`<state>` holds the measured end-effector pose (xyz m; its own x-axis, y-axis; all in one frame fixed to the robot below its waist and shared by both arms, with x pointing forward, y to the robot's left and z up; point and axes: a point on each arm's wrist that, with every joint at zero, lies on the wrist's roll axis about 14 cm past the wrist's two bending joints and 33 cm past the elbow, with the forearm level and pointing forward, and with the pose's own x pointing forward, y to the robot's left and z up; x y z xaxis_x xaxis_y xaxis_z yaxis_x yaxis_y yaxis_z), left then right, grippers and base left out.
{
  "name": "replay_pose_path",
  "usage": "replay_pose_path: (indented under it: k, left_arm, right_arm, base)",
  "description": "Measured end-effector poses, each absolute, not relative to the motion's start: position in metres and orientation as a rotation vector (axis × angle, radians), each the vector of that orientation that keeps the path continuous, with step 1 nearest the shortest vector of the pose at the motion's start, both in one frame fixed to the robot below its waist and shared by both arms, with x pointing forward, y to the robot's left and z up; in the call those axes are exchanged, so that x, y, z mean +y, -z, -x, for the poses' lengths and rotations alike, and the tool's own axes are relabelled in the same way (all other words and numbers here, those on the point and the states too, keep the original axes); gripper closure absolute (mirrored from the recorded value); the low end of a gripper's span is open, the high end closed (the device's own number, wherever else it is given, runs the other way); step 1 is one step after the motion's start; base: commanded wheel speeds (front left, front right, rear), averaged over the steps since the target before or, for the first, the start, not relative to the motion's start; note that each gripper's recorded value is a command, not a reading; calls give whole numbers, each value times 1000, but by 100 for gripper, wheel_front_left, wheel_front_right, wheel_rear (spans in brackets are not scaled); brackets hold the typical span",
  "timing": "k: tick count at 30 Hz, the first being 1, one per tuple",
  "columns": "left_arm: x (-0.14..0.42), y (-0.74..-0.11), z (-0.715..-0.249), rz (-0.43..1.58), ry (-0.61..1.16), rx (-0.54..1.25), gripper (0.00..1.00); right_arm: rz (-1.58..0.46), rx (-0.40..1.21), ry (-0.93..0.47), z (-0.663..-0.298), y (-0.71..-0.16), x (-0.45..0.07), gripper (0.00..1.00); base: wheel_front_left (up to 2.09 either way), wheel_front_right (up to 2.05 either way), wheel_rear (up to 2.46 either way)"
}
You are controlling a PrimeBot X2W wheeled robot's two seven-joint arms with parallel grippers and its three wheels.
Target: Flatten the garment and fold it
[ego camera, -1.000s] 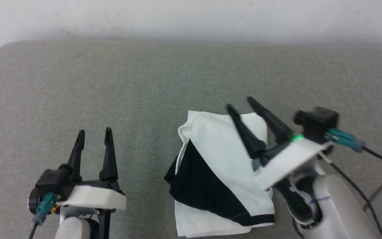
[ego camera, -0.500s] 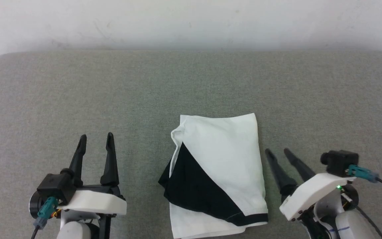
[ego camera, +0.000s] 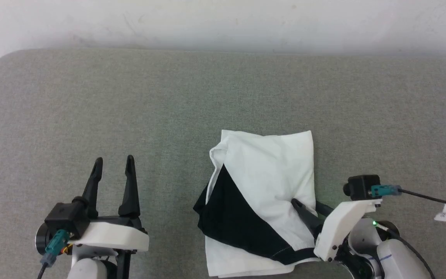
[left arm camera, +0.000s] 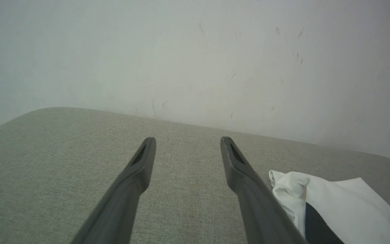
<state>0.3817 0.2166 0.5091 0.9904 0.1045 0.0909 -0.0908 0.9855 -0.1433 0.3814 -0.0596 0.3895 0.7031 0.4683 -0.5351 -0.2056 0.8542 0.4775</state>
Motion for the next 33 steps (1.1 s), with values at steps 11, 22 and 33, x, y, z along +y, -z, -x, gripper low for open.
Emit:
replay_pose_path:
  k: [11,22,33]
  left_arm:
    - [205,-514,-395,147,-61,-117,0]
    - [156,-518,-433,157,82,-141,0]
    - [116,-497,-472,144,209,-110,0]
  right_arm:
    - [53,685,-401,-403,-412,-75,100]
    - [507,705,-115,-426,-434,-235,100]
    - [558,737,168,-429,-442,-355,100]
  base:
    - [0,0,0]
    - [0,0,0]
    - [0,0,0]
